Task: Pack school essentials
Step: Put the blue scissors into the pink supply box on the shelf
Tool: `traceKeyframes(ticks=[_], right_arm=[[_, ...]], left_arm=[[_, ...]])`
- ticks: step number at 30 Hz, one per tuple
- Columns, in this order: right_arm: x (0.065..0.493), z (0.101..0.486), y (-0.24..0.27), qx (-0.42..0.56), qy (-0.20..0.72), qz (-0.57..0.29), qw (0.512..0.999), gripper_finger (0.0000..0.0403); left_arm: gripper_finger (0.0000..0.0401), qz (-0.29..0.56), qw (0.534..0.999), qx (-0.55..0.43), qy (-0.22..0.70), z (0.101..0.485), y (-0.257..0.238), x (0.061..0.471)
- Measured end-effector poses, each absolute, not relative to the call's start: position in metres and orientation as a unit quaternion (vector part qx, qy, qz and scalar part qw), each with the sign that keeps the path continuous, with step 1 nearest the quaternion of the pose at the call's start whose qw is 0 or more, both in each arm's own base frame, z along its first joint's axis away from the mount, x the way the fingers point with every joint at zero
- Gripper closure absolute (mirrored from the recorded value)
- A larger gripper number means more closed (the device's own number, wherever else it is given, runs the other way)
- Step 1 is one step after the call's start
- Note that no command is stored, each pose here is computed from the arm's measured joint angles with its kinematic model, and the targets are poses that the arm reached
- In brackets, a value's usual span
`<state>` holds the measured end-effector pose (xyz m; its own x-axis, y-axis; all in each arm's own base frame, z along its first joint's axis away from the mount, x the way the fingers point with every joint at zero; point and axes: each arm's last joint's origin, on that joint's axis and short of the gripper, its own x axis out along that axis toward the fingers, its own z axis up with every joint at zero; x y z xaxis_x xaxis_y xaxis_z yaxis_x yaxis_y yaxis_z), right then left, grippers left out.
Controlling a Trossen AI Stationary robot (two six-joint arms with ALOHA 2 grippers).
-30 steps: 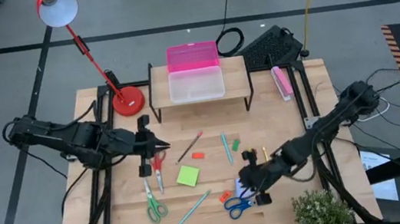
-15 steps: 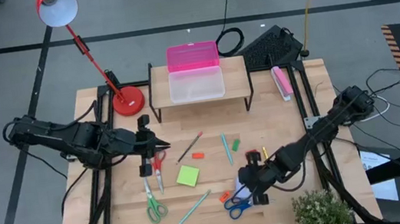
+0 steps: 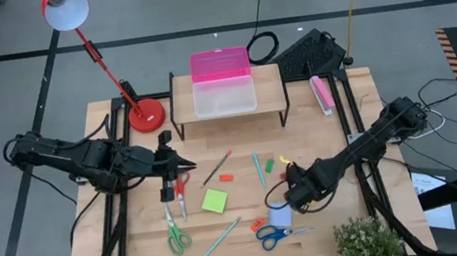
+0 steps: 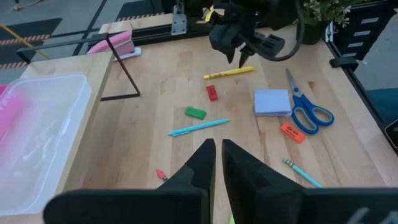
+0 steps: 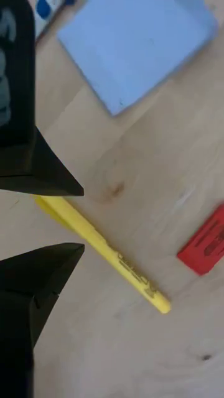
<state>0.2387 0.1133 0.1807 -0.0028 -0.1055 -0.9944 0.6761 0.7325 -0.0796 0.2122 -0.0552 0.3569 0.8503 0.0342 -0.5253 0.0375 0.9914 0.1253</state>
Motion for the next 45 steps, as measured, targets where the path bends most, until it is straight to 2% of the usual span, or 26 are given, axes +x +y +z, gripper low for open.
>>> traceKeyframes(ticks=[3,6,9,12,17,23,28,36,45], right_arm=[[0.240,0.180,0.111,0.226,0.642,-0.296,0.671,0.0275],[0.246,0.180,0.115,0.242,0.638,-0.253,0.686,0.0275],[0.257,0.182,0.128,0.287,0.623,-0.182,0.705,0.0275],[0.271,0.187,0.142,0.301,0.578,-0.082,0.754,0.0275],[0.275,0.193,0.159,0.235,0.545,0.038,0.804,0.0275],[0.281,0.192,0.174,0.157,0.493,0.105,0.849,0.0275],[0.297,0.169,0.185,0.109,0.509,0.134,0.843,0.0275],[0.326,0.164,0.204,0.025,0.493,0.184,0.850,0.0275],[0.333,0.138,0.205,-0.019,0.513,0.177,0.839,0.0275]], left_arm=[[0.0368,-0.001,0.960,0.066,0.274,0.357,-0.055,0.212],[0.0368,-0.001,0.960,0.066,0.274,0.357,-0.055,0.212],[0.0368,-0.001,0.960,0.067,0.274,0.357,-0.055,0.212],[0.0368,-0.004,0.959,0.075,0.273,0.357,-0.055,0.212],[0.0368,-0.004,0.959,0.078,0.273,0.357,-0.055,0.212],[0.0368,-0.004,0.959,0.077,0.272,0.357,-0.055,0.212],[0.0368,-0.004,0.959,0.076,0.272,0.357,-0.055,0.212],[0.0368,-0.004,0.959,0.076,0.272,0.357,-0.055,0.212],[0.0368,-0.004,0.959,0.076,0.272,0.357,-0.055,0.212]])
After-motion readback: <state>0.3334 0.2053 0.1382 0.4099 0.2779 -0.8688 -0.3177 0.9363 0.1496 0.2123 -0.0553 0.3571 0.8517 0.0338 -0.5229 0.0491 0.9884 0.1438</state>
